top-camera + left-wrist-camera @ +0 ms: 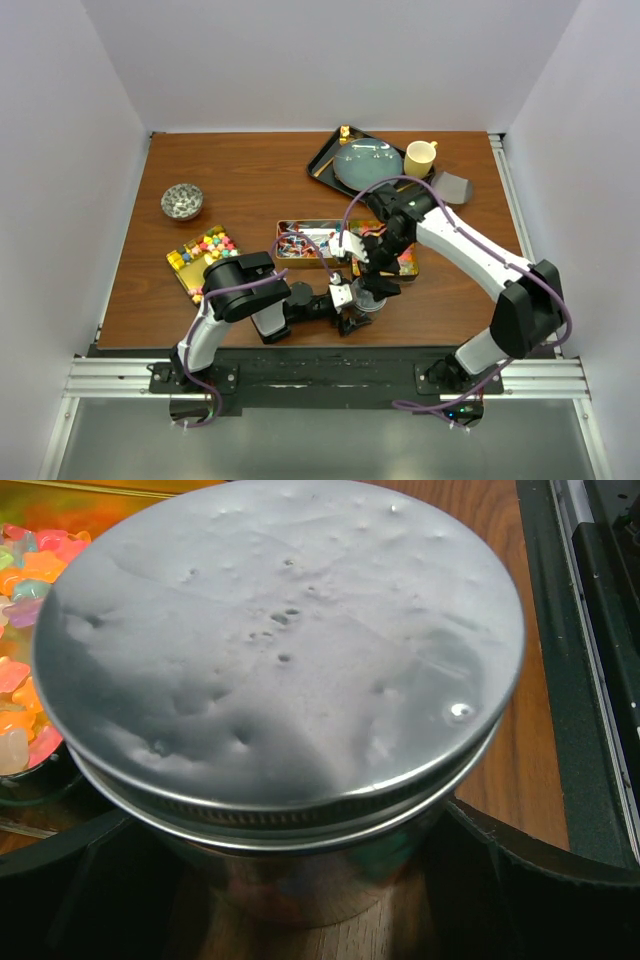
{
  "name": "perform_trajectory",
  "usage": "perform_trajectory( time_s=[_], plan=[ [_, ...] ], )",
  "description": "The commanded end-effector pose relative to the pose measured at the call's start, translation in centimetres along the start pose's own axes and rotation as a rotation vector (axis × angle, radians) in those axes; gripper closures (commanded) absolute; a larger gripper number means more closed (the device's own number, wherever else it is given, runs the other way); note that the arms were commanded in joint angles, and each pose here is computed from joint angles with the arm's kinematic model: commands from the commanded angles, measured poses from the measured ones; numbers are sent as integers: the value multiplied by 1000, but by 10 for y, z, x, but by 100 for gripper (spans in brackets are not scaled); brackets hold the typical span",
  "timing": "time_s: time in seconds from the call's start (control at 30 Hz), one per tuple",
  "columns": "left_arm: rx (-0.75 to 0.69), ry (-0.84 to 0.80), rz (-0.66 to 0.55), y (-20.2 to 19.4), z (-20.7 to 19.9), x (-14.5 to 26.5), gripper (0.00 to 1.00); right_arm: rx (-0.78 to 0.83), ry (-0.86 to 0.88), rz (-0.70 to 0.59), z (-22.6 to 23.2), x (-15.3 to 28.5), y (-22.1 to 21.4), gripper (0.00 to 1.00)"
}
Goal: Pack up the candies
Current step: Screw the bottle lid onto the packing bottle.
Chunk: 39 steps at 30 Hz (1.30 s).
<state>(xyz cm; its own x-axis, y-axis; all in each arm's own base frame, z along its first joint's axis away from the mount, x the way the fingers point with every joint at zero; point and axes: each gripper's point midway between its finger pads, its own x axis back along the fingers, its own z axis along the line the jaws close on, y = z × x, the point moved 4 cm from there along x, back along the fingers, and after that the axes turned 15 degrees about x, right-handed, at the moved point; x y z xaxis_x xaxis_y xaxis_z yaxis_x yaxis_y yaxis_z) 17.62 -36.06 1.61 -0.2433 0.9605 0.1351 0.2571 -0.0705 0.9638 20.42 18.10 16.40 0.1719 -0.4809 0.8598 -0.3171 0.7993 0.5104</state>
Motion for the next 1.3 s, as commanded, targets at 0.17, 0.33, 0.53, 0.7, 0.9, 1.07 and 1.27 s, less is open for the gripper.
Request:
perform_trajectory(
  time_s=[0.17,0.33,0.53,0.7,0.9,1.07,1.27],
  plan=[
    [-36,70,45,-24,16,14,100,80,59,-27,-6,-12,7,1],
    [-13,89,46,-25,20,14,100,88,73,-20,1,-8,6,1],
    [17,108,49,-27,27,14,100,78,70,2,15,-7,-1,1],
    [37,106,54,-29,29,14,100,63,69,32,28,-8,-9,1],
    [46,111,54,-29,31,14,100,6,105,84,49,-13,-25,2],
    [46,118,54,-30,34,14,100,-28,112,96,68,-8,-28,3],
    [37,48,68,-31,25,13,100,-78,55,83,67,15,-18,4]
  ],
)
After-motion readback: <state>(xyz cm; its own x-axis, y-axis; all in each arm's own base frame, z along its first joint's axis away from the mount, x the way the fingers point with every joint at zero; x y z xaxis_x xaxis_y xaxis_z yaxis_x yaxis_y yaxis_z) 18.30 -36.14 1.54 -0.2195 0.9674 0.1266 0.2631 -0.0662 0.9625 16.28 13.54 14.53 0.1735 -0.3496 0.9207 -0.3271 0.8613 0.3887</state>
